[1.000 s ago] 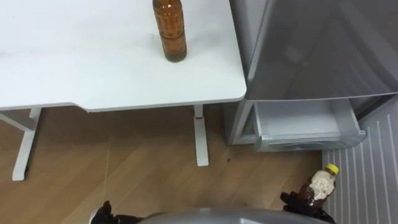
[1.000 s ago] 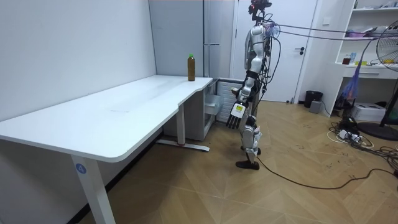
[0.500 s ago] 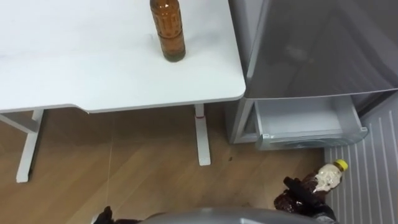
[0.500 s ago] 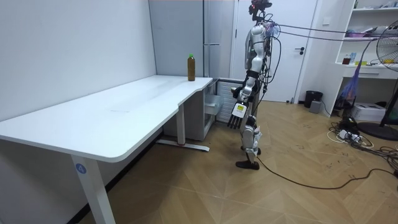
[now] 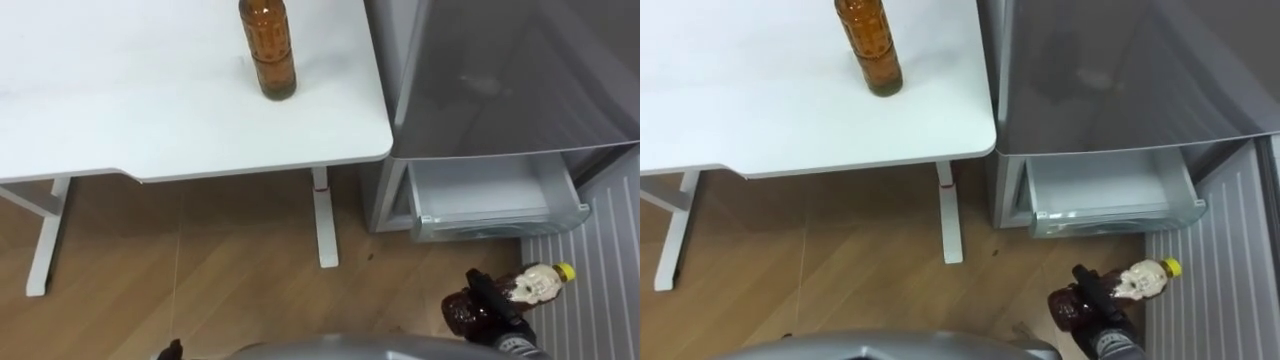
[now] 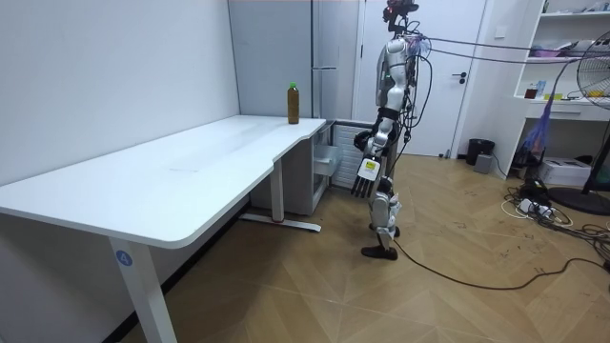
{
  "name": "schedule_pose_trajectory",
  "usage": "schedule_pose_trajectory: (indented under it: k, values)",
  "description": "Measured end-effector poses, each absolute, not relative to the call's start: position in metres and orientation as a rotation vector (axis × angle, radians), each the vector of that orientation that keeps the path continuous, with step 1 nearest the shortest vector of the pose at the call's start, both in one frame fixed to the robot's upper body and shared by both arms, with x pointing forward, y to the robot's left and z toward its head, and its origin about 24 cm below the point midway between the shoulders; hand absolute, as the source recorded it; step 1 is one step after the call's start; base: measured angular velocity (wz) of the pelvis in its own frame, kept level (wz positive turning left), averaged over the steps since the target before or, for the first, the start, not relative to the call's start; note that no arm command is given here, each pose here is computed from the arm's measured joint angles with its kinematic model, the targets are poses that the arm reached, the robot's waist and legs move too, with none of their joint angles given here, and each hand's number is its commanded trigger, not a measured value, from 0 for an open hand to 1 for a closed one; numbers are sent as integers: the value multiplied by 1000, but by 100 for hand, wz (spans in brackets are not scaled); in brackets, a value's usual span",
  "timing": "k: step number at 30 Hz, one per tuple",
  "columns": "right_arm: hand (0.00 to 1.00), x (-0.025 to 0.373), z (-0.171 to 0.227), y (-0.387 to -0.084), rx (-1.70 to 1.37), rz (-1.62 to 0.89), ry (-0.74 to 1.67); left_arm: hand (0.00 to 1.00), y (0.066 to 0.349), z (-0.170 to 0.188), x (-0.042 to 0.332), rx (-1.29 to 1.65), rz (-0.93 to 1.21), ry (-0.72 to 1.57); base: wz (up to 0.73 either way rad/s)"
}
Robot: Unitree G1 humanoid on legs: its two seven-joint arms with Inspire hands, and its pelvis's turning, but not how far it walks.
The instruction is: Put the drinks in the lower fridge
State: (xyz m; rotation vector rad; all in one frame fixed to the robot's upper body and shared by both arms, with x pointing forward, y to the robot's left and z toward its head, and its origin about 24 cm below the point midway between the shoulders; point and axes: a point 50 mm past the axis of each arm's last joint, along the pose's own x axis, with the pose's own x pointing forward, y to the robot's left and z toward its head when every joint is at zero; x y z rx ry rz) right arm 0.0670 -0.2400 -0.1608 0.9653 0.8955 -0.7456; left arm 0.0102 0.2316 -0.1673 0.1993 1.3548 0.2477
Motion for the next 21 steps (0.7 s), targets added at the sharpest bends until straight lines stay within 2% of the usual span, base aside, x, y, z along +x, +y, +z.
schedule_pose_trajectory:
  k: [12,21]
  values:
    - [100,99,-153,-236,1036,-685,793,0,232,-168,5,279,177,1409,2]
    - [100,107,-148,-244,1027,-674,758,0,231,-168,-3,273,145,1442,1]
